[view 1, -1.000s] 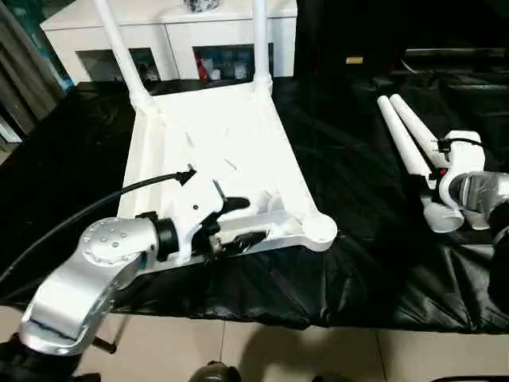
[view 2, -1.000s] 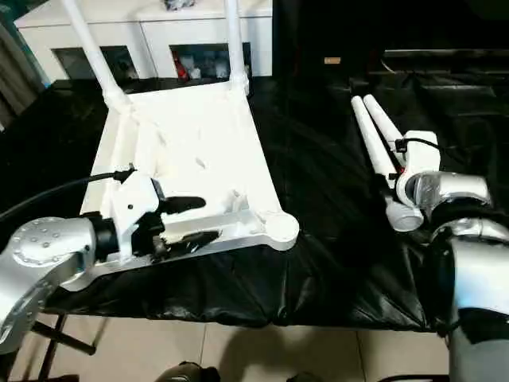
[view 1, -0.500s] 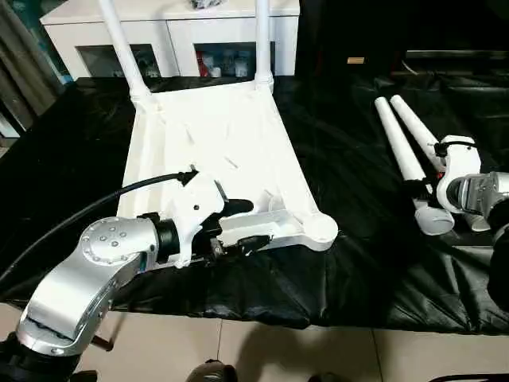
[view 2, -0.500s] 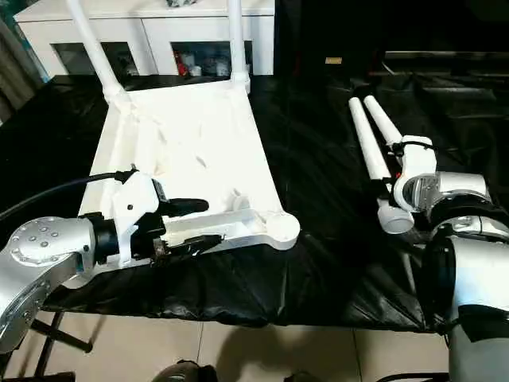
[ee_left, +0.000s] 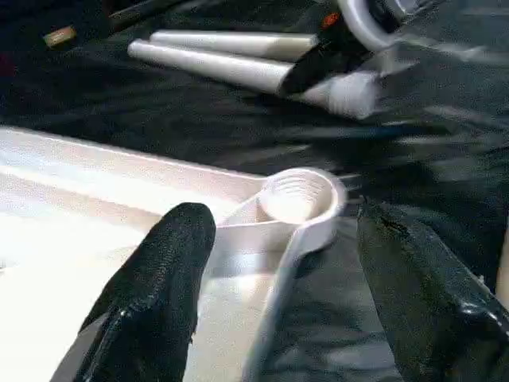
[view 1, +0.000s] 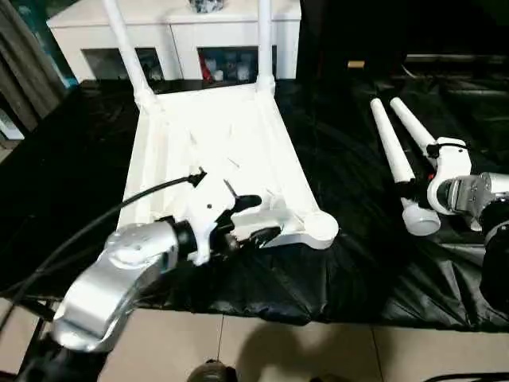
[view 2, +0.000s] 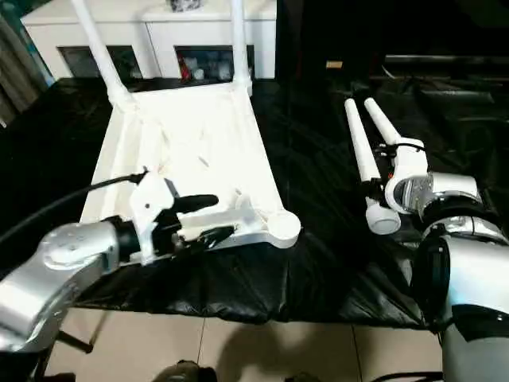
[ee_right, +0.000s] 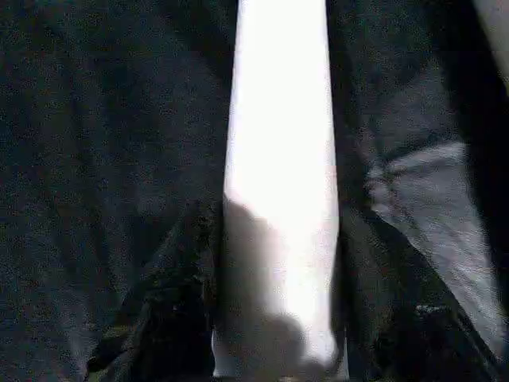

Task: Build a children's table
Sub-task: Pick table leg

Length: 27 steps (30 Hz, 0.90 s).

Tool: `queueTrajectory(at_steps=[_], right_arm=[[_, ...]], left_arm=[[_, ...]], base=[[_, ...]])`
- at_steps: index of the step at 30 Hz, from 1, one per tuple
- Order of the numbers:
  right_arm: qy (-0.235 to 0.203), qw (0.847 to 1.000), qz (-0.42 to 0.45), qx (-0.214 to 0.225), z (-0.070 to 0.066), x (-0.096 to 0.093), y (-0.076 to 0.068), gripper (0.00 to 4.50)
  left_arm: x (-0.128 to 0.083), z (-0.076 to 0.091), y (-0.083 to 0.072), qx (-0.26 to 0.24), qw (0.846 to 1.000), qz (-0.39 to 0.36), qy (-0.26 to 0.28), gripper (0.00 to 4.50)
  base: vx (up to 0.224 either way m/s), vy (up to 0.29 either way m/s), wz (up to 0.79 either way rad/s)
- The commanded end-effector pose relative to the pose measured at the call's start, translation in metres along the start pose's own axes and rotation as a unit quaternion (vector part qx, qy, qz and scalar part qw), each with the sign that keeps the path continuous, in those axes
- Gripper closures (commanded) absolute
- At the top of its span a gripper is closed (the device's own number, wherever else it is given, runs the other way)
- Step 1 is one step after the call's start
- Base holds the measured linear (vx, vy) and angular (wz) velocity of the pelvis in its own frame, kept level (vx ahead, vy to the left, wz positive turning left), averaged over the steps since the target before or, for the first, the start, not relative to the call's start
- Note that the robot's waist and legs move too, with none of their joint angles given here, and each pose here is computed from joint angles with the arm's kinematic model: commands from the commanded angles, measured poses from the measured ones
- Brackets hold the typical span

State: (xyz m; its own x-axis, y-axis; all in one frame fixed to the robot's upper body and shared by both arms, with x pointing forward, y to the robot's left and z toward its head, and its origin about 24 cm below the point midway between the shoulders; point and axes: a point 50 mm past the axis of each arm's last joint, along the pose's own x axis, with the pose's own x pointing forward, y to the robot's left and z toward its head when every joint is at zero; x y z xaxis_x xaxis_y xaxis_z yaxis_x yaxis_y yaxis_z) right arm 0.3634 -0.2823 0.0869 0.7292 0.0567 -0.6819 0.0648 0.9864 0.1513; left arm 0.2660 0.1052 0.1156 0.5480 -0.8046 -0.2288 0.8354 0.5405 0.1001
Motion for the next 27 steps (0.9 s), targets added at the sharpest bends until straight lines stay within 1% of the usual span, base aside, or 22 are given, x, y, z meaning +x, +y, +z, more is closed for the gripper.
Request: queueTrajectory(at_steps=[1,3,4,5,8,9,10,11,12,14,15,16,17,18,19,20,21,22,24,25,26,27], right_arm=[[-0.014,0.999,0.029,0.018,0.005,0.000,0.008,2.64],[-0.025,0.998,0.057,0.028,0.009,0.000,0.013,2.64],[-0.041,0.993,0.096,0.047,0.014,-0.001,0.021,2.64],[-0.047,0.991,0.111,0.055,0.015,-0.001,0.023,2.64],[-0.072,0.977,0.185,0.079,0.021,-0.001,0.038,2.64],[-0.085,0.966,0.229,0.088,0.021,-0.001,0.048,2.64],[-0.086,0.965,0.232,0.088,0.021,-0.001,0.049,2.64],[-0.090,0.961,0.246,0.090,0.021,-0.001,0.052,2.64],[-0.118,0.949,0.282,0.083,0.022,-0.002,0.060,2.64],[-0.158,0.930,0.327,0.064,0.021,-0.005,0.070,2.64],[-0.164,0.927,0.333,0.060,0.020,-0.006,0.072,2.64],[-0.185,0.907,0.376,0.046,0.015,-0.012,0.083,2.64],[-0.200,0.876,0.438,0.025,0.003,-0.024,0.099,2.64],[-0.204,0.856,0.475,0.016,-0.005,-0.032,0.107,2.64],[-0.204,0.845,0.494,0.012,-0.008,-0.037,0.111,2.64],[-0.202,0.836,0.510,0.005,-0.013,-0.041,0.114,2.64],[-0.202,0.833,0.515,0.004,-0.014,-0.042,0.115,2.64],[-0.199,0.822,0.533,0.000,-0.018,-0.046,0.119,2.65],[-0.200,0.808,0.554,-0.001,-0.022,-0.052,0.123,2.65],[-0.200,0.808,0.554,0.000,-0.022,-0.052,0.123,2.65],[-0.200,0.803,0.562,0.000,-0.024,-0.055,0.125,2.65],[-0.200,0.801,0.565,-0.001,-0.025,-0.057,0.126,2.65]], left_arm=[[0.003,-0.004,0.007,-0.009,1.000,0.021,0.017,1.23],[0.009,-0.002,0.014,-0.006,0.998,0.060,0.001,1.23],[0.016,-0.002,0.023,-0.015,0.995,0.101,0.002,1.23],[0.018,-0.002,0.026,-0.020,0.994,0.111,0.003,1.23],[0.025,0.003,0.038,-0.063,0.985,0.160,-0.013,1.23],[0.030,0.010,0.045,-0.085,0.978,0.184,-0.040,1.23],[0.031,0.010,0.045,-0.086,0.978,0.185,-0.041,1.23],[0.032,0.013,0.048,-0.094,0.975,0.193,-0.051,1.23],[0.035,0.017,0.048,-0.111,0.974,0.184,-0.069,1.23],[0.039,0.024,0.049,-0.131,0.972,0.170,-0.091,1.23],[0.040,0.025,0.049,-0.134,0.972,0.169,-0.094,1.23],[0.044,0.030,0.049,-0.166,0.968,0.152,-0.109,1.23],[0.050,0.037,0.048,-0.208,0.963,0.120,-0.122,1.23],[0.053,0.039,0.046,-0.235,0.959,0.101,-0.121,1.23],[0.055,0.041,0.046,-0.249,0.957,0.093,-0.118,1.23],[0.057,0.043,0.045,-0.268,0.952,0.085,-0.121,1.23],[0.058,0.044,0.045,-0.274,0.950,0.083,-0.123,1.23],[0.061,0.048,0.043,-0.291,0.946,0.067,-0.128,1.23],[0.064,0.051,0.039,-0.307,0.942,0.047,-0.127,1.23],[0.064,0.051,0.039,-0.307,0.942,0.046,-0.126,1.23],[0.066,0.052,0.038,-0.313,0.941,0.041,-0.124,1.23],[0.067,0.052,0.037,-0.317,0.939,0.040,-0.124,1.23]], base=[[0.000,0.000,0.00],[0.000,0.000,0.00],[0.000,0.000,0.00],[0.000,0.000,0.00],[0.000,0.000,0.00],[0.000,0.000,0.00],[0.000,0.000,0.00],[0.000,0.000,0.00],[0.000,0.000,0.00],[0.000,0.000,0.00],[0.000,0.000,0.00],[0.000,0.000,0.00],[0.000,0.000,0.00],[0.000,0.000,0.00],[0.000,0.000,0.00],[0.000,0.000,0.00],[0.000,0.000,0.00],[0.000,0.000,0.00],[0.000,0.000,0.00],[0.000,0.000,0.00],[0.000,0.000,0.00],[0.000,0.000,0.00]])
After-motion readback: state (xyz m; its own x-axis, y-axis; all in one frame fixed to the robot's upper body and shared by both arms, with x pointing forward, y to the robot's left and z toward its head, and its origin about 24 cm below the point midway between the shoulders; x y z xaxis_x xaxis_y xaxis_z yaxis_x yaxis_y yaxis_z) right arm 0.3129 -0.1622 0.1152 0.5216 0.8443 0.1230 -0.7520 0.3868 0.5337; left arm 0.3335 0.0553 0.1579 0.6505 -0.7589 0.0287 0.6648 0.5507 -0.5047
